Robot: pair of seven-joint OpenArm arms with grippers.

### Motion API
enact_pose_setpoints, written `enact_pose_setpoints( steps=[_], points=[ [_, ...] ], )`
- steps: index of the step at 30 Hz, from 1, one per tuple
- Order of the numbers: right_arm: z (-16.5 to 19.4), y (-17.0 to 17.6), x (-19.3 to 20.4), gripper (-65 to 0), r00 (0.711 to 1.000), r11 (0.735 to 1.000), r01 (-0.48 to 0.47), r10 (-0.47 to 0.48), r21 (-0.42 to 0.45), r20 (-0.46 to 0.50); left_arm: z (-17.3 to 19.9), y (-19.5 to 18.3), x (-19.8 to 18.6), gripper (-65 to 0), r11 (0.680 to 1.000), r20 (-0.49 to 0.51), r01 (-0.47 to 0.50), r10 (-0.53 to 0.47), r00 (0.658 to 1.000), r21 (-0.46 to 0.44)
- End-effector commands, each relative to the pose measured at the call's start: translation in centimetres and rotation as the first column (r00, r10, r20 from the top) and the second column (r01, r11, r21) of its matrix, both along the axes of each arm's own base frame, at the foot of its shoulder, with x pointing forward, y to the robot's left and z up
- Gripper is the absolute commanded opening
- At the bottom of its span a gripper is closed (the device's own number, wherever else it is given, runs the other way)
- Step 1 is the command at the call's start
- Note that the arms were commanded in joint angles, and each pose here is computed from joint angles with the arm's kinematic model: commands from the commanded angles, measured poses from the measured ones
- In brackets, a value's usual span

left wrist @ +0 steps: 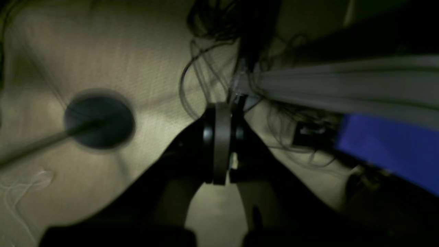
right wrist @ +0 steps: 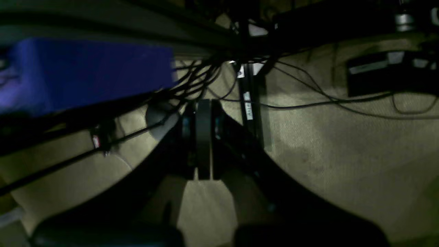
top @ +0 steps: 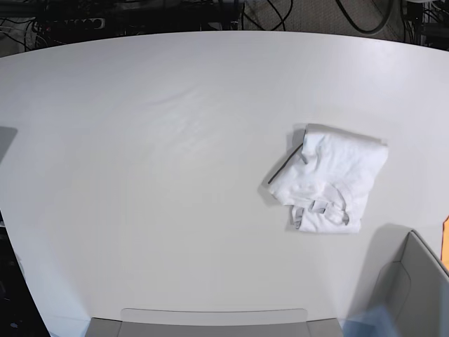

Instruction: Fold the T-shirt properly

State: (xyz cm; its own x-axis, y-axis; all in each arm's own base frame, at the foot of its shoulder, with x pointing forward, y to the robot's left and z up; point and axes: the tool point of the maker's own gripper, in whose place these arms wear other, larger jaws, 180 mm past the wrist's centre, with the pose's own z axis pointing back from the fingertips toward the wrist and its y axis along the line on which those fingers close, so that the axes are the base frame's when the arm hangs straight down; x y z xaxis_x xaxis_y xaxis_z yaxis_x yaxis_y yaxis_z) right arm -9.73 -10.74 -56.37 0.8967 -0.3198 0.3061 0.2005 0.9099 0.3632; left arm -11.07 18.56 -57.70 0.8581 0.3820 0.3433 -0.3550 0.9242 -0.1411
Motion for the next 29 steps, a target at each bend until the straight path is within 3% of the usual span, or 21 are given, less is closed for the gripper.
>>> enact_pose_setpoints(
  steps=[1,6,9,12,14,15,17,20,22,23,29],
  points=[
    [-0.7,-1.6,-0.1,-65.0,1.000,1.000,0.001,-0.001,-0.027,-0.008,-0.9,-0.1,0.0,-65.0,1.000,-0.017,-0.016,0.016,1.000,-0.021],
    [-5.3,-6.2,-0.1,-65.0,0.986,0.994,-0.073,0.060,-0.079,-0.157,-5.0,-0.4,-0.6,-65.0,0.993,-0.172,-0.105,0.093,0.981,-0.060],
    [-6.6,-8.7,0.3,-65.0,0.971,0.993,-0.074,0.050,-0.096,-0.233,-6.0,1.4,-1.8,-65.0,0.998,-0.282,-0.038,0.051,0.958,0.051],
    [-7.2,-11.9,1.6,-65.0,0.962,0.980,-0.083,0.031,-0.182,-0.271,-5.8,4.4,-2.5,-65.0,0.972,-0.345,0.074,0.007,0.938,0.221],
    [-7.5,-14.4,2.5,-65.0,0.955,0.942,-0.147,0.056,-0.301,-0.291,-5.6,6.1,-2.2,-65.0,0.940,-0.380,0.137,-0.009,0.925,0.312],
    [-7.5,-15.7,2.9,-65.0,0.949,0.910,-0.192,0.077,-0.367,-0.305,-5.4,6.7,-2.1,-65.0,0.925,-0.392,0.166,-0.020,0.920,0.342],
    [-7.3,-18.3,3.8,-65.0,0.935,0.817,-0.285,0.120,-0.502,-0.335,-5.2,7.3,-2.3,-65.0,0.906,-0.422,0.212,-0.041,0.906,0.366],
    [-6.4,-20.8,4.9,-65.0,0.907,0.660,-0.399,0.184,-0.637,-0.378,-5.6,6.8,-1.5,-65.0,0.908,-0.435,0.235,-0.066,0.898,0.348],
    [-6.0,-21.5,6.2,-65.0,0.896,0.588,-0.437,0.219,-0.681,-0.386,-5.7,6.6,-1.5,-65.0,0.910,-0.439,0.230,-0.061,0.896,0.343],
    [-6.0,-21.6,6.5,-65.0,0.893,0.571,-0.446,0.228,-0.690,-0.388,-5.7,6.5,-1.5,-65.0,0.911,-0.439,0.230,-0.062,0.897,0.342],
    [-6.3,-20.7,7.6,-65.0,0.902,0.582,-0.427,0.223,-0.692,-0.370,-6.0,4.9,-1.6,-65.0,0.921,-0.437,0.221,-0.064,0.897,0.320]
  ],
)
